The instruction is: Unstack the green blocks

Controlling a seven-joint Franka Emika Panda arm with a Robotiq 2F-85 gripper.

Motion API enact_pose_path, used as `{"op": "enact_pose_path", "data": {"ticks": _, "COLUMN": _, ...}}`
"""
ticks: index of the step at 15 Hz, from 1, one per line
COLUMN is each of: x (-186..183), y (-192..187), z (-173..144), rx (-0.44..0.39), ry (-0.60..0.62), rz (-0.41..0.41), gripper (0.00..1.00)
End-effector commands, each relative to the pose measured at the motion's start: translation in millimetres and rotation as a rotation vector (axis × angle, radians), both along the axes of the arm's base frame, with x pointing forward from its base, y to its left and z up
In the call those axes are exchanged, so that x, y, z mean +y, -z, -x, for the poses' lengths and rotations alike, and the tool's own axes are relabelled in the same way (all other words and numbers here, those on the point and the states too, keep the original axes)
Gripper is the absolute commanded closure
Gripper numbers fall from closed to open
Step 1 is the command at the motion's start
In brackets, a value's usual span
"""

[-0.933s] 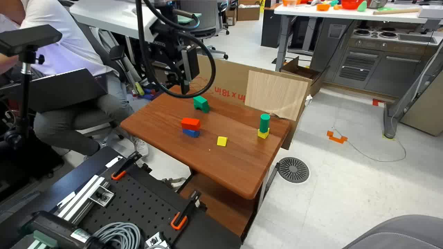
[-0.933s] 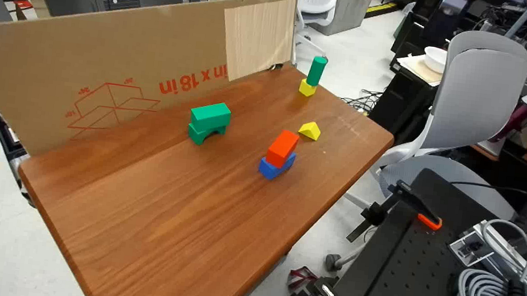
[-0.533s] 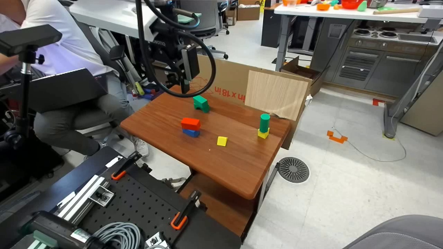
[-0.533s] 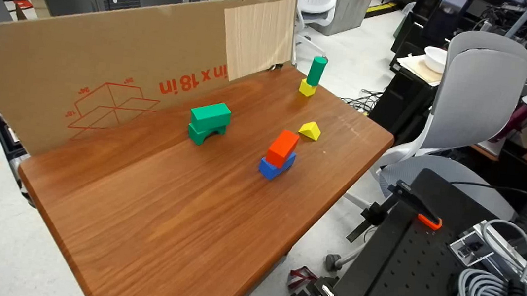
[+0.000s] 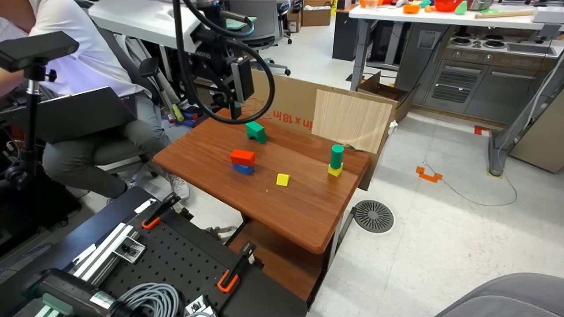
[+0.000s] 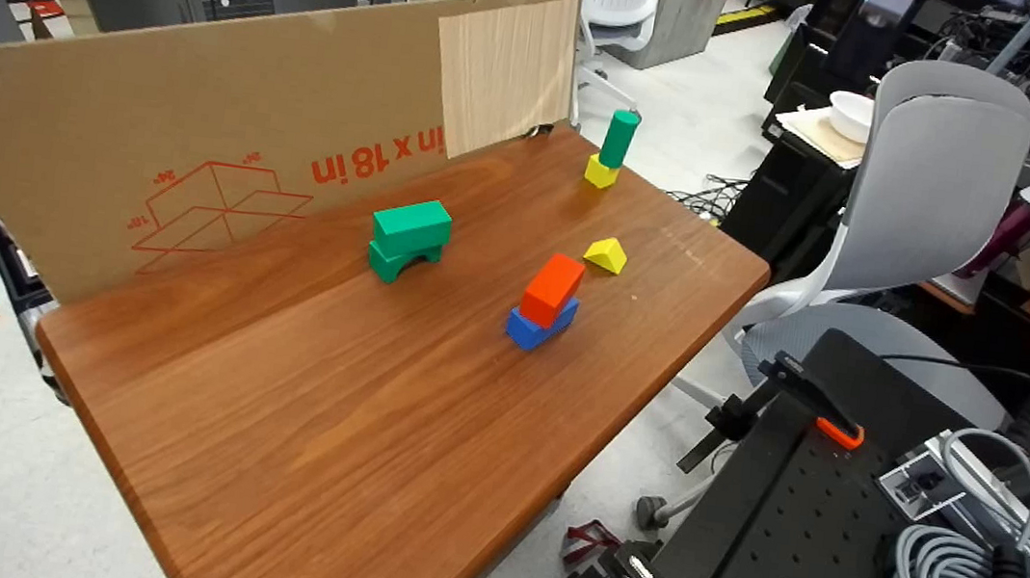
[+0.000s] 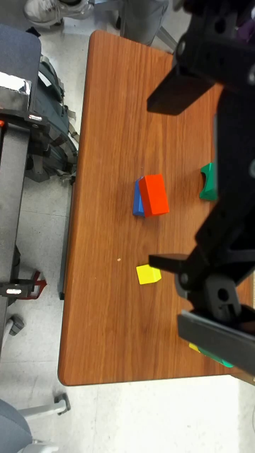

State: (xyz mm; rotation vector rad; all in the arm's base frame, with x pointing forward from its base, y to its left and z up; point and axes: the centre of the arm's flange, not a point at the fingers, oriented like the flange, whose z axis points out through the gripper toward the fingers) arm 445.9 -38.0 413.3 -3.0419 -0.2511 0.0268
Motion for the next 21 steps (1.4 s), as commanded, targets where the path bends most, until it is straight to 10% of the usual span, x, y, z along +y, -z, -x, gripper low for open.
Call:
{"op": "enact_pose_path", "data": {"ticks": 1, "x": 2, "y": 1, "z": -5, "rx": 0.009, "ry": 0.012, "rz": 0.002, "gripper": 0.0}}
{"op": "enact_pose_path", "data": {"ticks": 21, "x": 132, "y": 169, "z": -178, "rx": 0.127, "ry": 0.26, "rz": 0.194, "gripper": 0.0}}
